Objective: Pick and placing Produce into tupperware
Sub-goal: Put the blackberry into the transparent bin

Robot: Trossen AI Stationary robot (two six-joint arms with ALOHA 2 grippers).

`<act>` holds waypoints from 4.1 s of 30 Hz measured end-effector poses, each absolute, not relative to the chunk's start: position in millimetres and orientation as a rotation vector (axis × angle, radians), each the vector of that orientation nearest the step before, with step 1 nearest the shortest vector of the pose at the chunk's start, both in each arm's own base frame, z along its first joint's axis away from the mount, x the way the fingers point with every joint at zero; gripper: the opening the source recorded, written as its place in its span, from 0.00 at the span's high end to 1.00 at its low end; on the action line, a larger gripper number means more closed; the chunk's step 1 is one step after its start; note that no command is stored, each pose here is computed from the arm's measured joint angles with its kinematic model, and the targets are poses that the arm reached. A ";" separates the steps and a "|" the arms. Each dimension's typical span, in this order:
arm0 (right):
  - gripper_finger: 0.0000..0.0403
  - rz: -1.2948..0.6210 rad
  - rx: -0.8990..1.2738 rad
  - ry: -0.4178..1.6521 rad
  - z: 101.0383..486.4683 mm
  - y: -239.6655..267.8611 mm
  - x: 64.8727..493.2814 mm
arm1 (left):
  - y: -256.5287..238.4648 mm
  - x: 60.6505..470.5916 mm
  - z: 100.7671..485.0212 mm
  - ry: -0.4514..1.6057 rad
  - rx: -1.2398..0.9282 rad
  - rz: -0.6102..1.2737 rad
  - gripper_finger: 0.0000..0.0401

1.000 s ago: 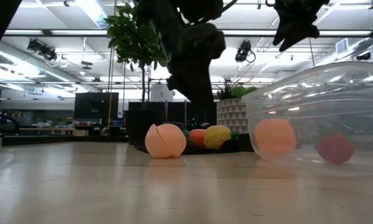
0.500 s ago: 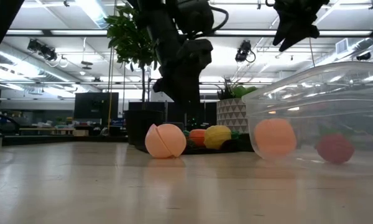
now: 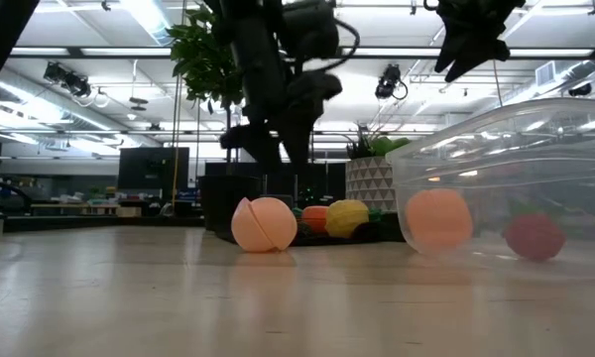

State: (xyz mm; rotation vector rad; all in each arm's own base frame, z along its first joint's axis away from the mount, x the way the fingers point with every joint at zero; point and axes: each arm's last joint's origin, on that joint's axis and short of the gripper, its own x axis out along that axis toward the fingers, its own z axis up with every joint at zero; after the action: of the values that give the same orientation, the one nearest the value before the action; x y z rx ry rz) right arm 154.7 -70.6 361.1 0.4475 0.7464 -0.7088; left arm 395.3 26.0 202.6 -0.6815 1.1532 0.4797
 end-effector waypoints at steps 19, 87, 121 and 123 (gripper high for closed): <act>0.52 -0.714 0.481 0.731 361.4 -70.5 155.2 | 15.6 410.0 178.6 1.141 -0.695 0.461 0.53; 0.52 -0.702 0.485 0.722 362.1 -70.5 156.1 | 13.6 418.9 151.7 1.172 -0.630 0.434 0.55; 0.52 -0.702 0.485 0.722 362.1 -70.5 156.1 | 13.7 418.6 152.8 1.177 -0.605 0.416 0.80; 0.52 -0.702 0.485 0.722 362.1 -70.5 156.1 | 13.7 418.3 152.4 1.180 -0.605 0.416 0.74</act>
State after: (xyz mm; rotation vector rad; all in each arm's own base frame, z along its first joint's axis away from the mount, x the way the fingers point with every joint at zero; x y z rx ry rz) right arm 156.1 -70.5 362.1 0.4854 0.7221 -0.7021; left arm 418.3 13.7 152.4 -0.6051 1.1803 0.4164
